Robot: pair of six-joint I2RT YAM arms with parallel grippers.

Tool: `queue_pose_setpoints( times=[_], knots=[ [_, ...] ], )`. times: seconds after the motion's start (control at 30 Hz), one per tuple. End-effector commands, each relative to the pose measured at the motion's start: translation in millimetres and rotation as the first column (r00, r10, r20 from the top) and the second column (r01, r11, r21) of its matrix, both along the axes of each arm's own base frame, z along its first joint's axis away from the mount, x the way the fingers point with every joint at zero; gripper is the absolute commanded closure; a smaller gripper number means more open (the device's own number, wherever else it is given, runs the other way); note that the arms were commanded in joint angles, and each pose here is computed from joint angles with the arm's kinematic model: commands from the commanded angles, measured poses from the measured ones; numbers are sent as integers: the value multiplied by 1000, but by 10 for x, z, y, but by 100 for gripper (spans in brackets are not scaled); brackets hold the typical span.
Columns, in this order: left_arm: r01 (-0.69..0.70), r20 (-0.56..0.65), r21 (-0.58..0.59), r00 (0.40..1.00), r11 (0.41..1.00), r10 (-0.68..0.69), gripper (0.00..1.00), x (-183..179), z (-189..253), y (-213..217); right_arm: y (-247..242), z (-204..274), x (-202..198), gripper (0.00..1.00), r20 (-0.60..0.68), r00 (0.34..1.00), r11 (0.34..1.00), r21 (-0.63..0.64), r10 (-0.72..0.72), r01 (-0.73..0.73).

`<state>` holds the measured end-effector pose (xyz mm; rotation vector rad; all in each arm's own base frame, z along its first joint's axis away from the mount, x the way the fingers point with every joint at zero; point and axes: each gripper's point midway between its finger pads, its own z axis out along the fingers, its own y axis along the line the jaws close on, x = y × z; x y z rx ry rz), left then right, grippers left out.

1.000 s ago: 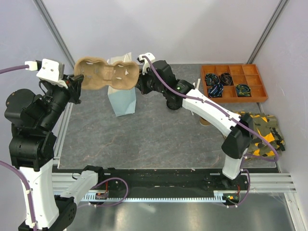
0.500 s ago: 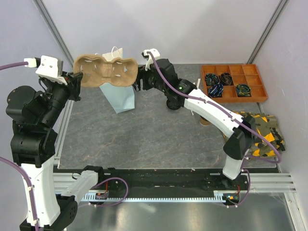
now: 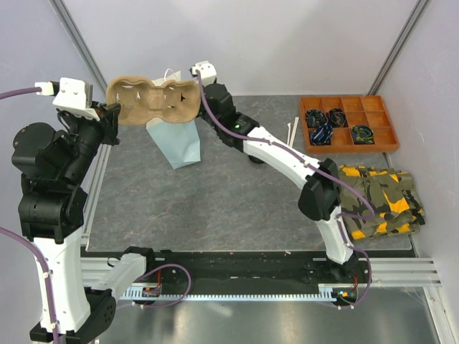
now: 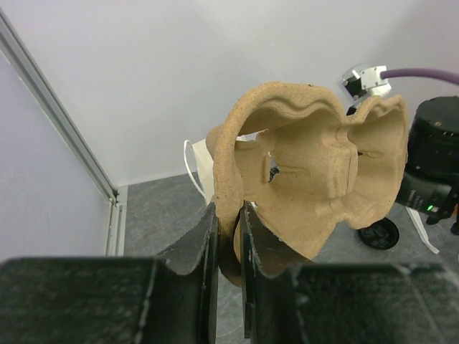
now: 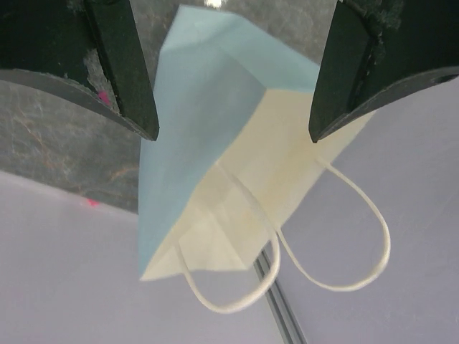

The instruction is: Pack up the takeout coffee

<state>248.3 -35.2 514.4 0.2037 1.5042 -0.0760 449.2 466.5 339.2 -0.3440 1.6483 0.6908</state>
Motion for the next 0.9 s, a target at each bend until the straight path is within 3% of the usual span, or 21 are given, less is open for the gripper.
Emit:
queue_pose_setpoints(
  times=[0.0,0.13,0.47,0.53,0.77,0.87],
  knots=[
    [-24,84,-40,996,999,27,98,-19,264,45,151,438,94,7,165,983,995,78,-77,65],
    [-31,103,-42,994,999,35,98,-43,326,62,160,397,271,8,212,964,984,113,-159,137],
    [-39,125,-39,991,999,43,98,-86,409,82,262,187,460,18,300,933,977,135,-200,166],
    [-43,127,-35,991,998,47,98,-95,411,90,280,156,479,23,312,929,977,143,-199,161],
    [-71,120,-15,990,997,72,98,-68,352,140,353,153,410,22,376,917,986,142,-133,84],
    [-73,129,-20,989,997,75,98,-62,380,144,362,95,420,35,388,913,988,131,-126,80]
  ],
)
